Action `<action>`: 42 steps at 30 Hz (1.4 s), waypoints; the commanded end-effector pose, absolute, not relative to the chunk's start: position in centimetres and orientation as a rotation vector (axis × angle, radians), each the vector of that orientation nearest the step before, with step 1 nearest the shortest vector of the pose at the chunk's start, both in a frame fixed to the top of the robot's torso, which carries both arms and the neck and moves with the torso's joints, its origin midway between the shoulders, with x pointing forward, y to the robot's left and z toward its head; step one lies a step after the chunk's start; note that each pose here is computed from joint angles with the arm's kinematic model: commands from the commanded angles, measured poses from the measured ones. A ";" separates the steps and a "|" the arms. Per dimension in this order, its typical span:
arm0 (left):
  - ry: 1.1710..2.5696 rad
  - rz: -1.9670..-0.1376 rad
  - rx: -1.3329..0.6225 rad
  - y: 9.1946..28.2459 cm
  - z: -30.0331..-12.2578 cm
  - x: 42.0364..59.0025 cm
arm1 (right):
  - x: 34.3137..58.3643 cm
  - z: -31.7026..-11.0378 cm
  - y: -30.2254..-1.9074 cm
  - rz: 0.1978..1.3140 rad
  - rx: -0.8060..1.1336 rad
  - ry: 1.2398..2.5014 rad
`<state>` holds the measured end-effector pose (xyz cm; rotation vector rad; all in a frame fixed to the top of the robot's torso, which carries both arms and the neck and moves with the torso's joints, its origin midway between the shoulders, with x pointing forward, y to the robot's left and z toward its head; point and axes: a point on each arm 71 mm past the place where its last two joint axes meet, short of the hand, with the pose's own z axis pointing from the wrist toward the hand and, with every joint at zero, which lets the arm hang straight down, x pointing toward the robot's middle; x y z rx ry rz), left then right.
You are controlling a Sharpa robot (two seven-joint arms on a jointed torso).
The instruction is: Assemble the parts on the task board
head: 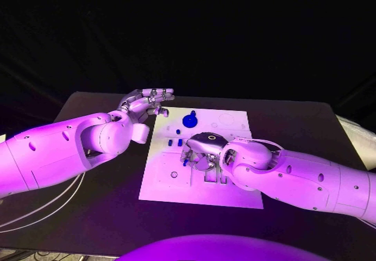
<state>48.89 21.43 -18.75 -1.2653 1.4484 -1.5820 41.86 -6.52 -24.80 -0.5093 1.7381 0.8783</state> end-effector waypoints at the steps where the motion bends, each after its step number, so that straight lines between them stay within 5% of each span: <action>1: 1.457 -1.608 -1.261 21.3 -18.7 48.9 | 41.7 -25.0 -6.4 0.846 -0.551 1.734; 27: 1.472 -1.611 -1.257 21.2 -18.7 48.7 | 41.6 -25.5 -5.9 0.784 -0.574 1.743; 42: 1.474 -1.606 -1.259 21.5 -18.7 48.7 | 41.0 -22.7 -9.2 0.823 -0.430 1.612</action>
